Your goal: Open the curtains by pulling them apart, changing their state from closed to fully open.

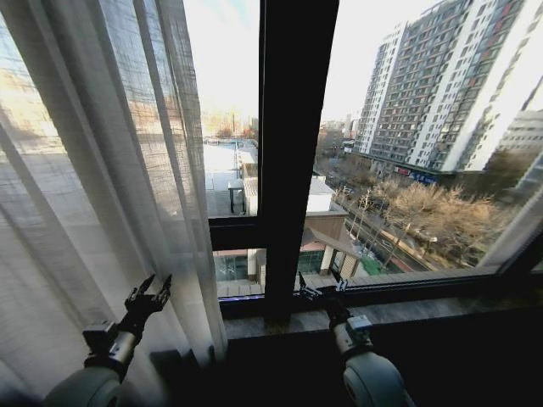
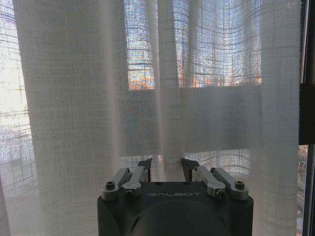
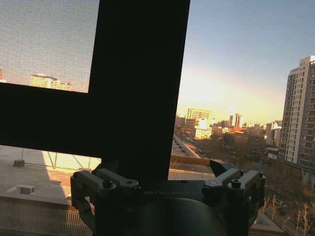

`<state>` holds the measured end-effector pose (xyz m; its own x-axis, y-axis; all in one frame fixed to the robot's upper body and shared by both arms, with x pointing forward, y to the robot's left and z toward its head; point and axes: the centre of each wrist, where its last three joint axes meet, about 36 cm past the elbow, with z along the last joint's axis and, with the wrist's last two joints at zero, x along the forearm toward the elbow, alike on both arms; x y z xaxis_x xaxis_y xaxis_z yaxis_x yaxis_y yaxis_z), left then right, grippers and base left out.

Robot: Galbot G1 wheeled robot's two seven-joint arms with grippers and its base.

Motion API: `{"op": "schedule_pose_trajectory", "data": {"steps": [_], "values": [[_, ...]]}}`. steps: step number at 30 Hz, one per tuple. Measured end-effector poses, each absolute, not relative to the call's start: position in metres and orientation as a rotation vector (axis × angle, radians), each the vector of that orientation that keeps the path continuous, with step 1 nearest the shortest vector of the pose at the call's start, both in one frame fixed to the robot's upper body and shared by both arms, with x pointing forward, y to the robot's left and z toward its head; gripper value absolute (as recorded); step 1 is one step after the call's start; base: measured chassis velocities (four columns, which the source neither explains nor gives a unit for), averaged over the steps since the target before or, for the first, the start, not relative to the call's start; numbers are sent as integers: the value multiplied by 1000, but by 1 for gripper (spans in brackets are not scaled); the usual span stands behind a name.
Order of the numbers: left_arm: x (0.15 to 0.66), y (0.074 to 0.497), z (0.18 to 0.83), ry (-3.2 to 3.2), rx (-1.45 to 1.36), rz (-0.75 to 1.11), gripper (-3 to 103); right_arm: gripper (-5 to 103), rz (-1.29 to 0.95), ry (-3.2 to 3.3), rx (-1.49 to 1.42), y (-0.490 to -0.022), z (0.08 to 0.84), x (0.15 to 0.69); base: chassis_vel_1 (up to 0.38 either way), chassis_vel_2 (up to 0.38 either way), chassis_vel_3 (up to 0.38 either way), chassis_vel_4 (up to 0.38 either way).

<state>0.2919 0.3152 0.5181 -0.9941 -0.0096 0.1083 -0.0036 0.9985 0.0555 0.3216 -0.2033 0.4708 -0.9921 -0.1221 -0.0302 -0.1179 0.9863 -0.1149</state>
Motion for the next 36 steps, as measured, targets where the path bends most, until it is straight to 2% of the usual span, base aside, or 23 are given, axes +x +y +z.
{"op": "schedule_pose_trajectory", "data": {"steps": [3,4,6,7,8,9,11,25,36], "values": [[291,315,519,-3033,3,-83,24,100,-175,3092,-187,-203,471,322,0,0,0,0],[291,315,519,-3033,3,-83,24,100,-175,3092,-187,-203,471,322,0,0,0,0],[291,315,519,-3032,2,-86,14,100,-173,3091,-186,-203,471,322,0,0,0,0],[291,315,520,-3032,1,-88,14,100,-172,3090,-185,-203,471,322,0,0,0,0],[291,315,520,-3031,0,-90,8,100,-172,3090,-185,-203,471,322,0,0,0,0],[291,315,520,-3031,0,-90,8,100,-172,3090,-185,-203,471,322,0,0,0,0],[290,315,520,-3032,-3,-92,2,100,-172,3089,-182,-203,471,322,0,0,0,0],[281,311,524,-3040,12,-94,0,100,-175,3085,-178,-204,470,325,0,0,0,0],[246,297,543,-3075,106,-95,0,100,-167,3101,-197,-201,469,326,0,0,0,0]]}}
